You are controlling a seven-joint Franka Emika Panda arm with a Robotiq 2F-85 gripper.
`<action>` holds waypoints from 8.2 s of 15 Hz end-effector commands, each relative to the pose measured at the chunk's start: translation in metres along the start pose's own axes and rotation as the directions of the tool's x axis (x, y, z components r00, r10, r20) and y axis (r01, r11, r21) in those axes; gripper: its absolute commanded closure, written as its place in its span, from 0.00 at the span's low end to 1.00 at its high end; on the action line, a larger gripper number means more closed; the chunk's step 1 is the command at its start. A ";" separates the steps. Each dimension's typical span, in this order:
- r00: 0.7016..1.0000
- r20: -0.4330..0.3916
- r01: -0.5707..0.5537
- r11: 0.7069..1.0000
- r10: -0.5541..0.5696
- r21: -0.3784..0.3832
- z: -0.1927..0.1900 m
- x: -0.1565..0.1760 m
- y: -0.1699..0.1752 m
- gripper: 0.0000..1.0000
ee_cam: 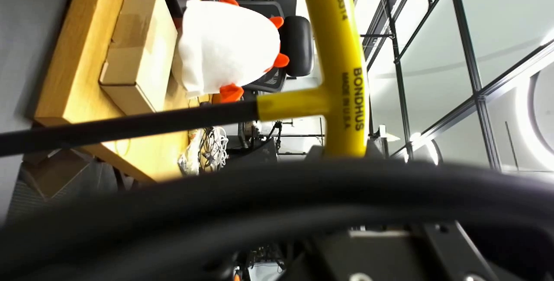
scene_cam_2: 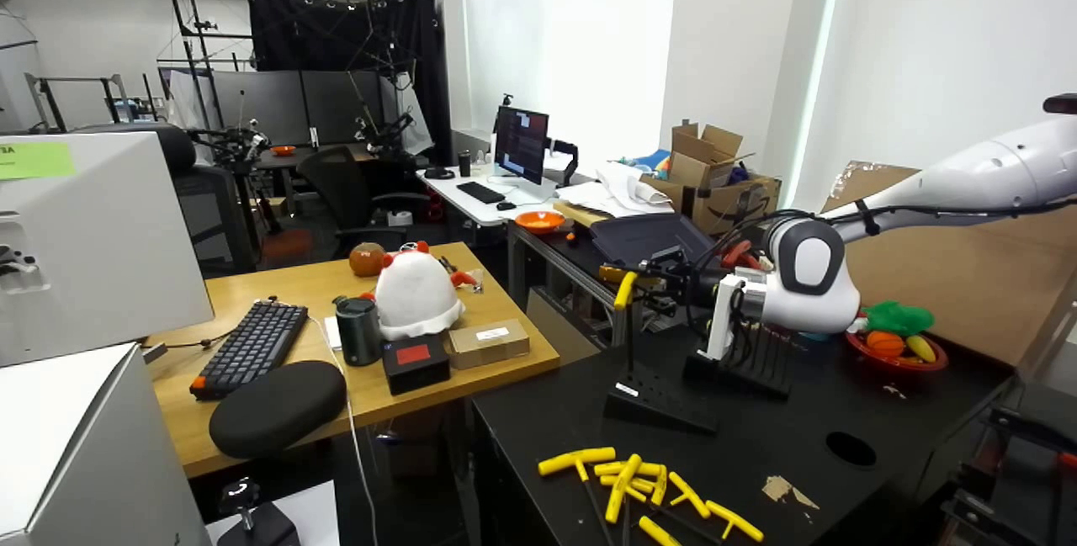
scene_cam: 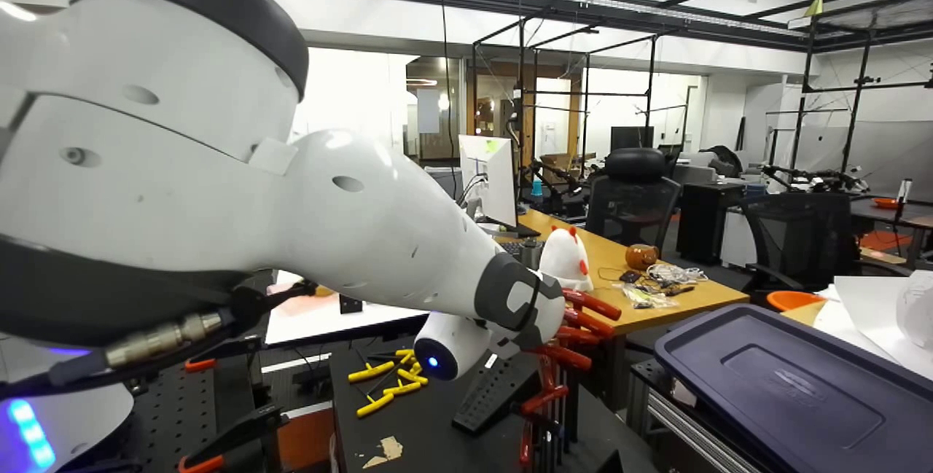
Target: Put one of the yellow screwdrivers in the black panel
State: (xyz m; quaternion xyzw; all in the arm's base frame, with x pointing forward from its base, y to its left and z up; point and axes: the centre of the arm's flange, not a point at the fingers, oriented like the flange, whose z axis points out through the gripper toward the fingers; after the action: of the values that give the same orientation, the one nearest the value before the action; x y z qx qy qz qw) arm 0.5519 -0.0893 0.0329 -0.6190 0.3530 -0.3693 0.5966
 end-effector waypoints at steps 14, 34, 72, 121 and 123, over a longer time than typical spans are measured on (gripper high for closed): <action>0.990 -0.041 -0.129 0.983 0.135 0.133 -0.009 0.025 0.012 0.94; 0.993 -0.035 -0.111 0.993 0.112 0.035 -0.007 0.027 -0.004 0.94; 0.984 0.031 -0.176 0.980 0.174 0.097 -0.016 0.013 0.000 0.94; 0.967 0.030 -0.253 0.965 0.252 0.061 -0.003 0.042 0.014 0.94; 0.968 0.030 -0.251 0.966 0.250 0.060 -0.002 0.043 0.015 0.94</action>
State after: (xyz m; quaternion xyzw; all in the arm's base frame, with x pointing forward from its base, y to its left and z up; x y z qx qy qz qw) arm 0.5596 -0.1262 0.0121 -0.5588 0.4031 -0.3068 0.6566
